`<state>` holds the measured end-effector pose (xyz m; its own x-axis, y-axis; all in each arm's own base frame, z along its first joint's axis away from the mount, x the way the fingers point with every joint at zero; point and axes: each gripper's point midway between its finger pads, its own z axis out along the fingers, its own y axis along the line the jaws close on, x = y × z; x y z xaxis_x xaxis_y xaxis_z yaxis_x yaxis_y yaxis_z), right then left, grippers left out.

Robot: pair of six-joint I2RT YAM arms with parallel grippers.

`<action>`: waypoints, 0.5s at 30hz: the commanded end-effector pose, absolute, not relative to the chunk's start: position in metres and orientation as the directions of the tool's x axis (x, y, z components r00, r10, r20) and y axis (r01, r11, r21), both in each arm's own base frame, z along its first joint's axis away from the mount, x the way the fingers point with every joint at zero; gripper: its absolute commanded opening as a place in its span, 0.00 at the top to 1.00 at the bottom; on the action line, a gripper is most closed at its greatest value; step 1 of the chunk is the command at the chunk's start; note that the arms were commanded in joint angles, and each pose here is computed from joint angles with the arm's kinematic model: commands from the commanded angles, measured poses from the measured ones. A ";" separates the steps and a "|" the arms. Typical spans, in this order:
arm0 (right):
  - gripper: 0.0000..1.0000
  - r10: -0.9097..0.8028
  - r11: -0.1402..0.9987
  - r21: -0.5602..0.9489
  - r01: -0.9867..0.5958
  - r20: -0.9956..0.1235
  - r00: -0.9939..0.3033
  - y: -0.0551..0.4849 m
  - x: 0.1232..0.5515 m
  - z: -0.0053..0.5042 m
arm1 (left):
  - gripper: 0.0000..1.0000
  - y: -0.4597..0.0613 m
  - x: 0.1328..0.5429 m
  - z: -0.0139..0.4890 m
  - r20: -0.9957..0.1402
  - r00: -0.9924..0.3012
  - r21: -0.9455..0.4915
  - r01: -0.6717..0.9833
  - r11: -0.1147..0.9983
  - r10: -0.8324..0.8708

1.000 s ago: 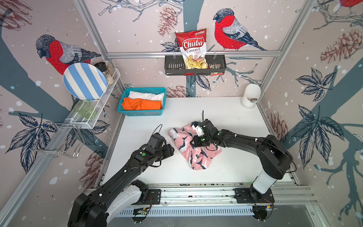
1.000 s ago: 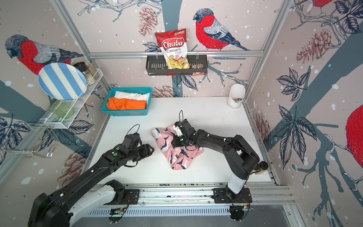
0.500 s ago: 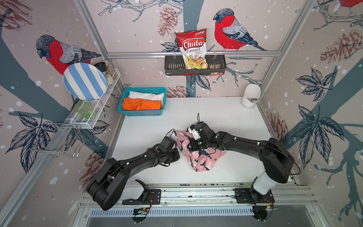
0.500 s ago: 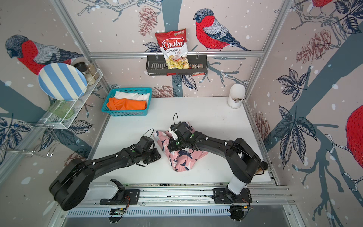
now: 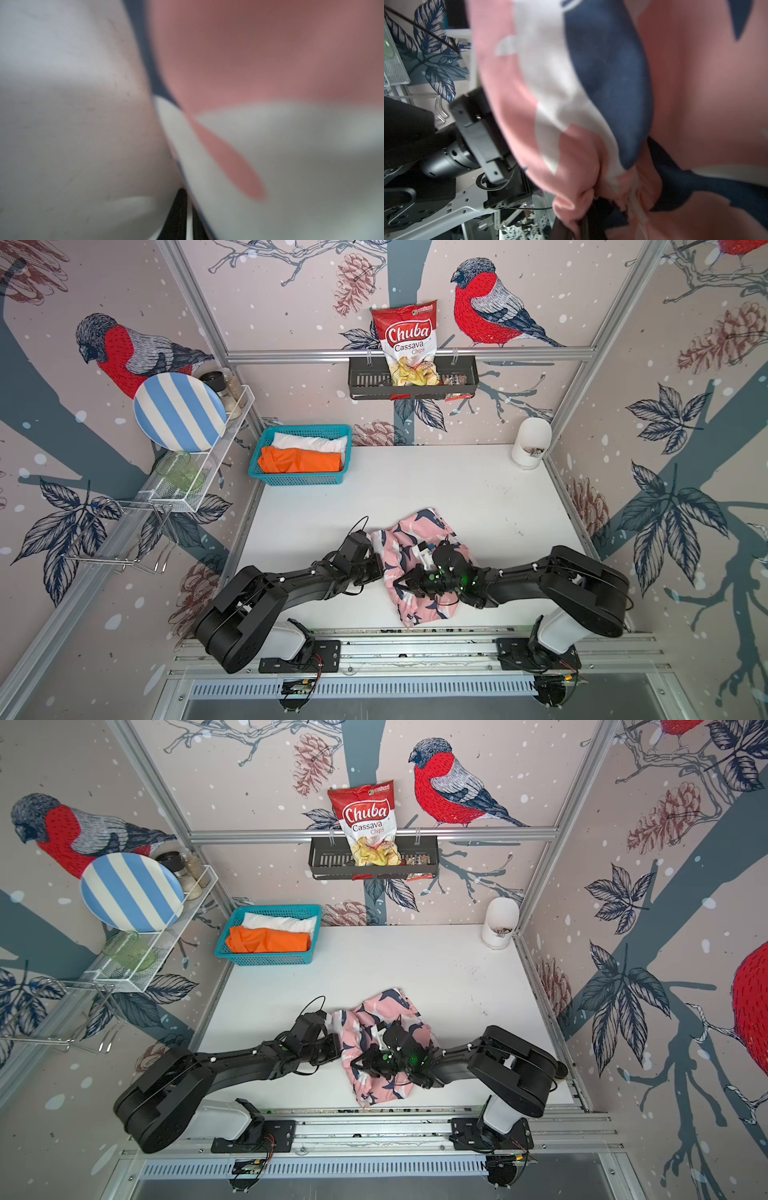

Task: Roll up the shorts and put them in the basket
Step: Roll the shorts at the center of the board.

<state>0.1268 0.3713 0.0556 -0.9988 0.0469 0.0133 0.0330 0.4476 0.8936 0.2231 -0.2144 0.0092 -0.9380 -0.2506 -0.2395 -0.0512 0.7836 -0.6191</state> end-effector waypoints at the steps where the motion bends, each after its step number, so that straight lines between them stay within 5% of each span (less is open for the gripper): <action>1: 1.00 0.105 0.270 0.952 0.142 0.117 -0.988 0.384 0.125 0.078 | 0.86 -0.175 0.189 -0.033 -0.139 -0.958 -0.440 -0.168 0.882 -0.252; 9: 1.00 0.152 0.374 0.907 0.196 0.148 -0.977 0.365 0.112 0.026 | 0.78 -0.151 0.206 0.017 -0.271 -0.926 -0.337 -0.165 0.927 -0.263; 15: 1.00 0.091 0.612 0.791 -0.006 -0.077 -0.993 0.353 0.127 0.017 | 0.53 -0.152 0.219 0.094 -0.384 -0.877 -0.406 -0.118 0.906 -0.287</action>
<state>0.1200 0.3701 0.0429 -0.9899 0.1276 0.0616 0.1096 0.4138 0.9038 0.2329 -0.1706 0.0915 -0.8629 -0.3144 -0.3956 -0.0937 0.8688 -0.4862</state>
